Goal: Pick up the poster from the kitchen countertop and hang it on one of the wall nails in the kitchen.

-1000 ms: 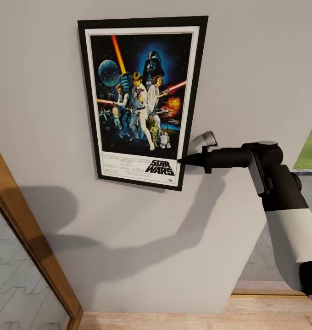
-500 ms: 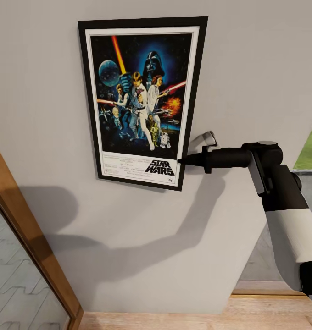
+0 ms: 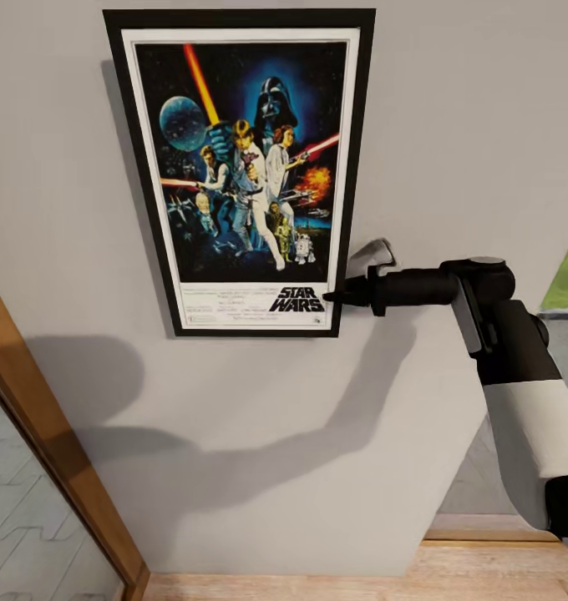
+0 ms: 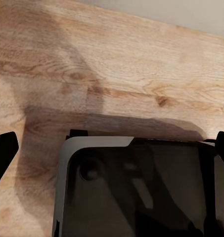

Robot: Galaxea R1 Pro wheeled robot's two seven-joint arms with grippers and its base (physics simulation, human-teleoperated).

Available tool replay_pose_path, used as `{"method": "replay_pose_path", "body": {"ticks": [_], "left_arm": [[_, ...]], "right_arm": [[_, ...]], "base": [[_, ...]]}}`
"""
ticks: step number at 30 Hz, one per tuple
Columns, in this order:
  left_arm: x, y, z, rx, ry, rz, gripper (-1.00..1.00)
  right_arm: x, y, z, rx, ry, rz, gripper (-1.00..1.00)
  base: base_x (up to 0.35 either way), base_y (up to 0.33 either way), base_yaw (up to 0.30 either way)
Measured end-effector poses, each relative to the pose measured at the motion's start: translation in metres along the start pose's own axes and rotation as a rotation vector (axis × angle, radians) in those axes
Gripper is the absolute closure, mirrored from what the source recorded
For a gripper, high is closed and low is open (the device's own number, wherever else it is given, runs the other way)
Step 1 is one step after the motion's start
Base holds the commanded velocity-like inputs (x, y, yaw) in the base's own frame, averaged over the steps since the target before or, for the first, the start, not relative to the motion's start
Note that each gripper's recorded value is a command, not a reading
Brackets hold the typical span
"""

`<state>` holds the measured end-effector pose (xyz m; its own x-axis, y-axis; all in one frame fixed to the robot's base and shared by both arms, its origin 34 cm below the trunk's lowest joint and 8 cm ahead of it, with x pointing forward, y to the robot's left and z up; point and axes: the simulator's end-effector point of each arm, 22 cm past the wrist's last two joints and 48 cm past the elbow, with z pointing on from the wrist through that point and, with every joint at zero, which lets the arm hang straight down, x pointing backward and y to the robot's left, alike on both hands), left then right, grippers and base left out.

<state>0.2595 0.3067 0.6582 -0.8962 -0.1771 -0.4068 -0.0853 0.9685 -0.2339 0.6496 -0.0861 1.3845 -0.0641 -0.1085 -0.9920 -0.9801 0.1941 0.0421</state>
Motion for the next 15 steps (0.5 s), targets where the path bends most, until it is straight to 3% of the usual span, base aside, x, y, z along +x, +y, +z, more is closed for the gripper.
{"method": "replay_pose_path", "body": {"ticks": [15], "left_arm": [[0.0002,0.0000,-0.0001,0.000,0.000,0.000,-1.00]], "right_arm": [[0.0002,-0.0006,0.0004,0.004,0.003,-0.005,-1.00]], "base": [[0.000,0.000,0.000]]}}
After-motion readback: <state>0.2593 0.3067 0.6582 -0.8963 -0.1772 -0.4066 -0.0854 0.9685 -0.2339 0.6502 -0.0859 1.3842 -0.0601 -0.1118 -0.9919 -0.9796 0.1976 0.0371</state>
